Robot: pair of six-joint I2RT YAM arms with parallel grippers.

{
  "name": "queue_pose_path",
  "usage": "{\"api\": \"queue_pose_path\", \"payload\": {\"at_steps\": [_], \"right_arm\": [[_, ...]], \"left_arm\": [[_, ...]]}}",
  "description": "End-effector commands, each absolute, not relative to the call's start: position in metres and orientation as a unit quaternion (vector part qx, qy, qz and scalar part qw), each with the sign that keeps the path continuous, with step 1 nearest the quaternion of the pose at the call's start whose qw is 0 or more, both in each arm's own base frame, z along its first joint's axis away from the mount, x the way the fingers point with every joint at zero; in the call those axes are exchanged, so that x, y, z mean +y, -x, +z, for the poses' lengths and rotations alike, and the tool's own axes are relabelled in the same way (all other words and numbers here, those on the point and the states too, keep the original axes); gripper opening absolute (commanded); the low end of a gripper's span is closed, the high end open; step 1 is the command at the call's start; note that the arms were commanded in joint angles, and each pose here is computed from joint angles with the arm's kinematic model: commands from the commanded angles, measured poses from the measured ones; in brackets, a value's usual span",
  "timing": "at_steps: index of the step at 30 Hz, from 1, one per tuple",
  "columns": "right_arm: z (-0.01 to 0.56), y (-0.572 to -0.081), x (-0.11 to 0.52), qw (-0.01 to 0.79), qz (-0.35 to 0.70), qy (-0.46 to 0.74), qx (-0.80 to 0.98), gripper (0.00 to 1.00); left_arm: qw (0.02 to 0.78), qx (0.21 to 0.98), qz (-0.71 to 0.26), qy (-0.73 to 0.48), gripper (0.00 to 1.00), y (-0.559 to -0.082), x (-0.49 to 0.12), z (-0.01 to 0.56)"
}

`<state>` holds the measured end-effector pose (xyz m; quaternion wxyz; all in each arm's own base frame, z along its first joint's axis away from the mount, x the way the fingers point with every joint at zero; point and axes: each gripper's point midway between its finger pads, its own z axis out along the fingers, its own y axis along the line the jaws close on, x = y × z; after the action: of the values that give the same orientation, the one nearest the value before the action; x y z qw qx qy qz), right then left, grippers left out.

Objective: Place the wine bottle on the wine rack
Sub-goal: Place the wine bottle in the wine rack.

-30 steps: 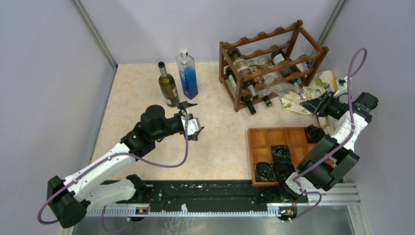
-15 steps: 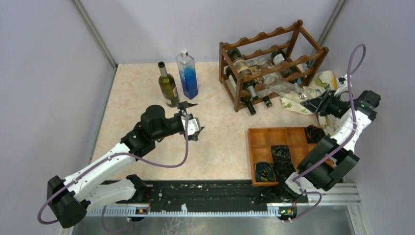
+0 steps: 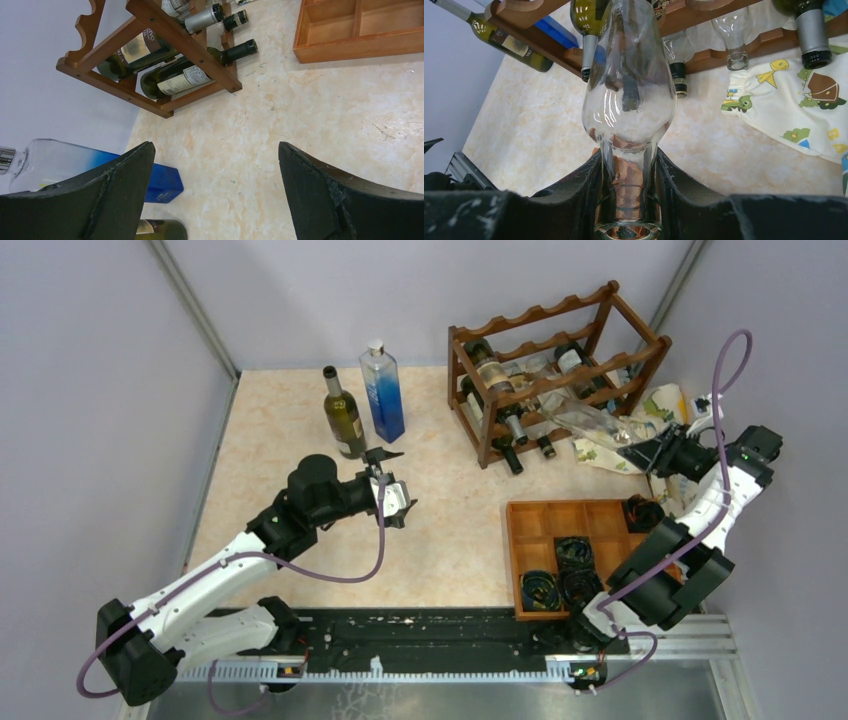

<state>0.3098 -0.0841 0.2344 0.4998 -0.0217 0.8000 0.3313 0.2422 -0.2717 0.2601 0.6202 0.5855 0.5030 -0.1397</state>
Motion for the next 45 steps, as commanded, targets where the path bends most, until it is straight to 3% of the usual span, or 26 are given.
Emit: {"api": "queue_pose_path", "payload": {"at_steps": [1, 45], "right_arm": [[0.275, -0.312, -0.081, 0.554, 0.327, 0.07, 0.763, 0.0], [0.26, -0.335, -0.066, 0.573, 0.352, 0.053, 0.738, 0.0]], "left_arm": [[0.623, 0.496, -0.143, -0.588, 0.99, -0.241, -0.272, 0.263], [0.619, 0.496, -0.144, -0.592, 0.99, -0.242, -0.274, 0.26]]}}
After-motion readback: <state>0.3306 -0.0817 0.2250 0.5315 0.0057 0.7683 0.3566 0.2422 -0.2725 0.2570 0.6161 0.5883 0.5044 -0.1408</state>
